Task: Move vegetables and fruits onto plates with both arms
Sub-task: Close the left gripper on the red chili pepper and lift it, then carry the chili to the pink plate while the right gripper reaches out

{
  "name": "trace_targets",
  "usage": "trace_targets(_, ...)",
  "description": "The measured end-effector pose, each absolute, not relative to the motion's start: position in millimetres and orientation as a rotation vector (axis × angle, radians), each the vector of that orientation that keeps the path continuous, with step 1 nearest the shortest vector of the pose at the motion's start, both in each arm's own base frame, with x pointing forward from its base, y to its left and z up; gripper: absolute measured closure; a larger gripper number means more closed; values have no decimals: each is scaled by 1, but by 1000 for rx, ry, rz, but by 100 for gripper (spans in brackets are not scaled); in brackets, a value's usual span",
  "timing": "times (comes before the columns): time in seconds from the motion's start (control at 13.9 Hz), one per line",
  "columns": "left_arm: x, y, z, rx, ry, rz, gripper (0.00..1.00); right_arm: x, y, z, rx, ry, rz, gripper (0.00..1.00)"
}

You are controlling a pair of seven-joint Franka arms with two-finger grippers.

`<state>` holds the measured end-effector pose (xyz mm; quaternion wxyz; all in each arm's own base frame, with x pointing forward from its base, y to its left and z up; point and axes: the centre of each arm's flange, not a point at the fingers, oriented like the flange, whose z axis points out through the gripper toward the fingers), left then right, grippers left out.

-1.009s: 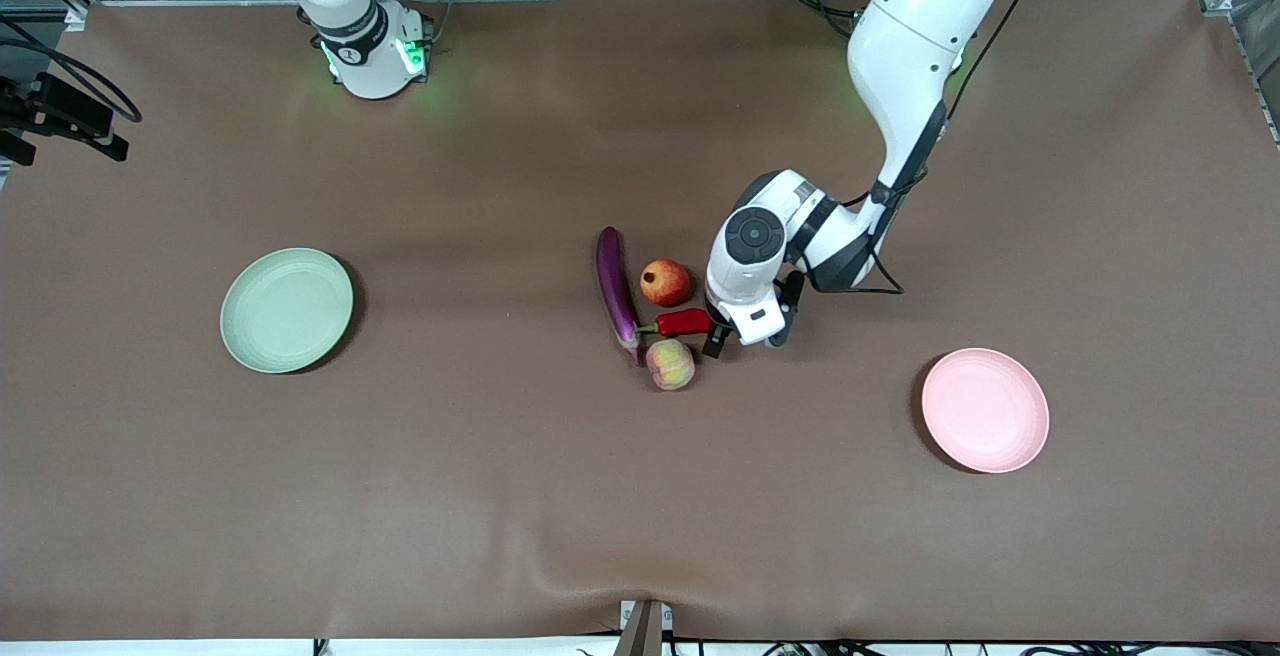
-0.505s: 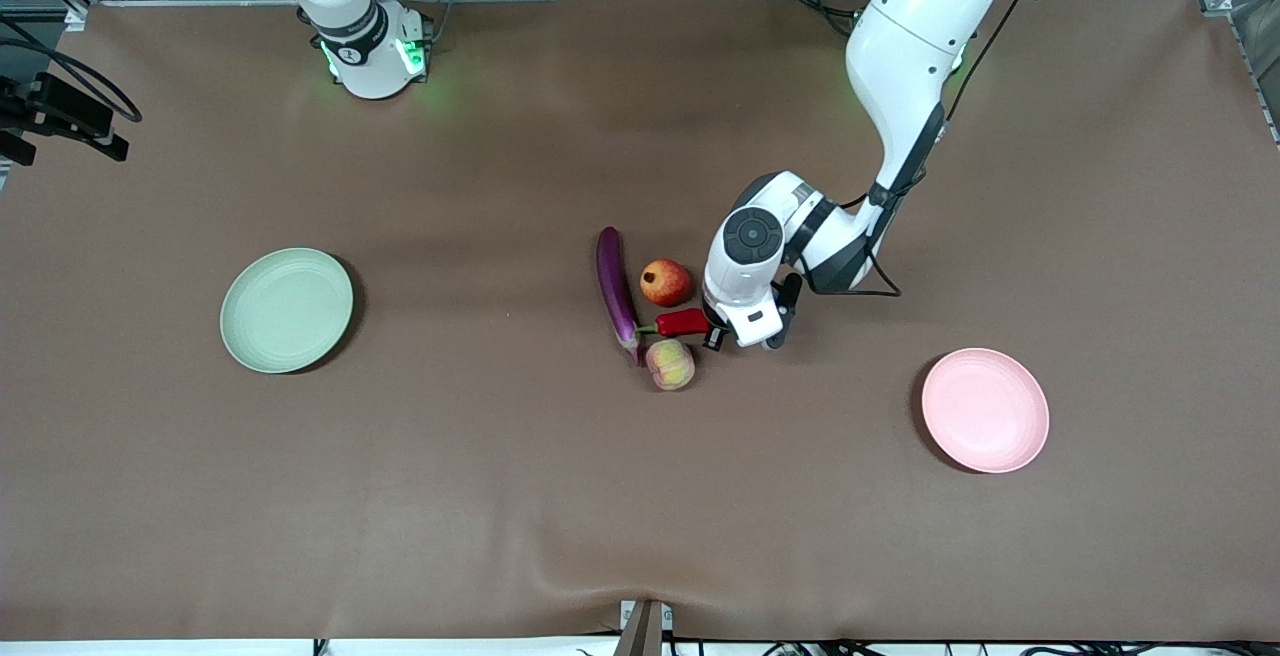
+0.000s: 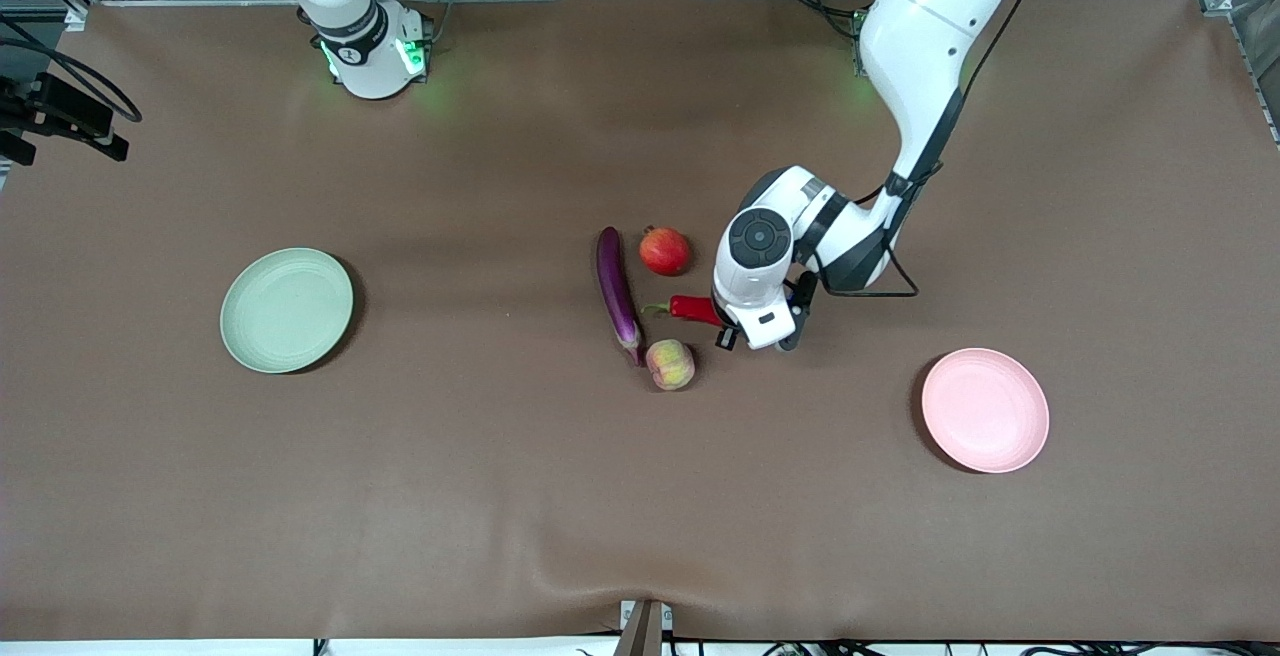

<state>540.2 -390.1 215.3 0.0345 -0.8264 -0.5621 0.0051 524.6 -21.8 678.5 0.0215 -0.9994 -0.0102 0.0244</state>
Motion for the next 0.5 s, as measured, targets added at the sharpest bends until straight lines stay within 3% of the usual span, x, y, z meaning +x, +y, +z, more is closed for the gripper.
trace_targets(0.29, 564, -367, 274, -2467, -1716, -36, 71, 528, -23, 673, -3097, -30, 94, 0)
trace_targets(0.5, 584, -343, 333, -2507, -1621, -48, 71, 549, -24, 637, -3091, -25, 194, 0)
